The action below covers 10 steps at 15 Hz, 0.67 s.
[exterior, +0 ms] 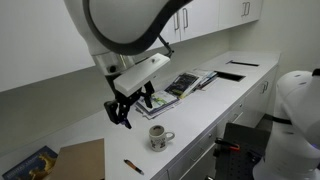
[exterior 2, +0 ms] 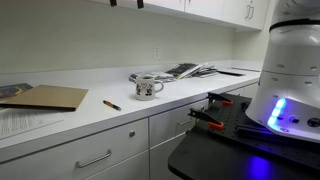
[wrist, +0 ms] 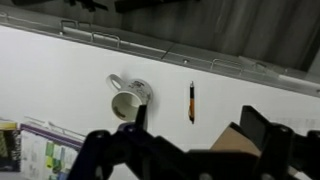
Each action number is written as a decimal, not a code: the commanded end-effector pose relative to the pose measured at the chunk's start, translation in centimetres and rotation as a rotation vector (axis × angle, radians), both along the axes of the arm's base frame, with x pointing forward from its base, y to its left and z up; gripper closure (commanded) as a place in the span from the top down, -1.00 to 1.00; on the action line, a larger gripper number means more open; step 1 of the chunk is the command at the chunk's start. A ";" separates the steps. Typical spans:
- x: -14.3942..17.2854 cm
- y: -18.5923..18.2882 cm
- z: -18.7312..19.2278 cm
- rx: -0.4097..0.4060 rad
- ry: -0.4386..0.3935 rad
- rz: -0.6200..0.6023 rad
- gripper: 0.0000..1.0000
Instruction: Put the yellow pen inside the white mug
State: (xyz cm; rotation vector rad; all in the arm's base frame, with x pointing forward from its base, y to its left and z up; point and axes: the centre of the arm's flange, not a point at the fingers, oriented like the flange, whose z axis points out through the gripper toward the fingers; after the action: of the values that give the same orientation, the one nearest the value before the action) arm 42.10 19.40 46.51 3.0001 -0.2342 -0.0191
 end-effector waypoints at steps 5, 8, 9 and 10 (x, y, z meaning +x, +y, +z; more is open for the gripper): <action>7.3 0.6 -11.4 0.042 -0.056 -0.034 1.00; 9.2 -0.5 -16.2 0.060 0.015 -0.012 1.00; 9.7 -0.9 -17.6 0.060 0.031 -0.014 1.00; 10.2 -1.4 -19.0 0.049 0.041 -0.027 1.00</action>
State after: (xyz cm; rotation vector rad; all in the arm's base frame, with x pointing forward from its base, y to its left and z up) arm 50.21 18.18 29.51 3.0493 -0.2876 -0.0668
